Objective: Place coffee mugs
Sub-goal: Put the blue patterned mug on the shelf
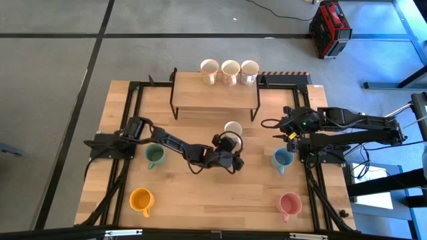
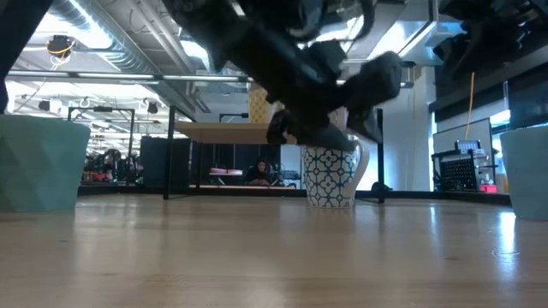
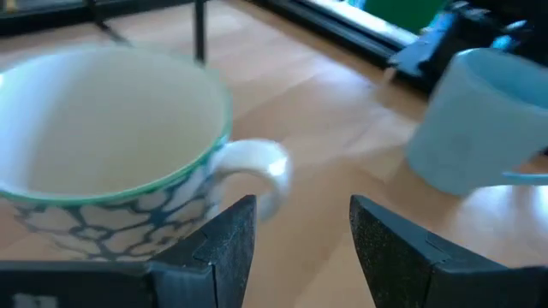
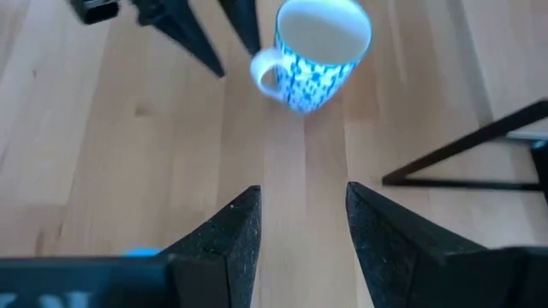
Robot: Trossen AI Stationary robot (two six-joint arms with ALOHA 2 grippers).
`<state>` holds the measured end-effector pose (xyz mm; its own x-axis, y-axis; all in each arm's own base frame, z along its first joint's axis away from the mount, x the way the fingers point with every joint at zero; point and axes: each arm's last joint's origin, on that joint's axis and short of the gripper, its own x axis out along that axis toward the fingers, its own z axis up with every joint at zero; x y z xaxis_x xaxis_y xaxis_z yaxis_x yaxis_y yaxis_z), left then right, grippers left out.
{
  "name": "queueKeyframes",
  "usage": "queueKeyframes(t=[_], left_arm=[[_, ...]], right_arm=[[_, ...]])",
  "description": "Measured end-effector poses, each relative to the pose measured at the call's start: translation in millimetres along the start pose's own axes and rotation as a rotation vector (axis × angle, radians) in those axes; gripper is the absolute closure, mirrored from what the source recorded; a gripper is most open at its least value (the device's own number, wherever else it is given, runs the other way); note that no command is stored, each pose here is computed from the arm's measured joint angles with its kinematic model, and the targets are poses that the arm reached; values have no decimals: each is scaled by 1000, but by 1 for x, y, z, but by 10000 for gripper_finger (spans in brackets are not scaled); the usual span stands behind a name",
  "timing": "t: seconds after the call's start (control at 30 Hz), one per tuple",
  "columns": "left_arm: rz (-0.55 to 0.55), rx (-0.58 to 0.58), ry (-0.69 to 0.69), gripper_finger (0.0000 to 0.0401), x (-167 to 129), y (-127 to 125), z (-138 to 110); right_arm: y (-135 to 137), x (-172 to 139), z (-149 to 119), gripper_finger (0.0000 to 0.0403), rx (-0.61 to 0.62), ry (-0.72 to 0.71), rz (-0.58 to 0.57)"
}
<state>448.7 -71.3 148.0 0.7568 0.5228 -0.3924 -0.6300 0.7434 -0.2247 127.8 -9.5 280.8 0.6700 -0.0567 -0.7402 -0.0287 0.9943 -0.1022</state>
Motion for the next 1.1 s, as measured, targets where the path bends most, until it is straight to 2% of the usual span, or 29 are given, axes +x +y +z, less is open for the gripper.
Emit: queueKeyframes(t=[0.17,0.5,0.67,0.77,0.87,0.93,1.1], left_arm=[[22,-37,8,218,10,8,-1],[59,-37,18,218,20,20,4],[74,-18,49,218,7,13,-2],[143,4,69,218,-3,12,-11],[191,-36,45,218,-11,11,-14],[153,-54,48,218,-13,6,-14],[-21,-79,64,218,-9,-3,-4]], right_arm=[[1,0,-5,242,-1,56,8],[1,0,-6,242,-5,61,8],[1,-1,-8,242,-5,82,3],[1,-1,-8,242,-6,83,4],[1,-1,-8,242,-19,86,-2],[0,-1,-8,242,-24,86,-11],[0,0,-5,242,-63,50,-20]])
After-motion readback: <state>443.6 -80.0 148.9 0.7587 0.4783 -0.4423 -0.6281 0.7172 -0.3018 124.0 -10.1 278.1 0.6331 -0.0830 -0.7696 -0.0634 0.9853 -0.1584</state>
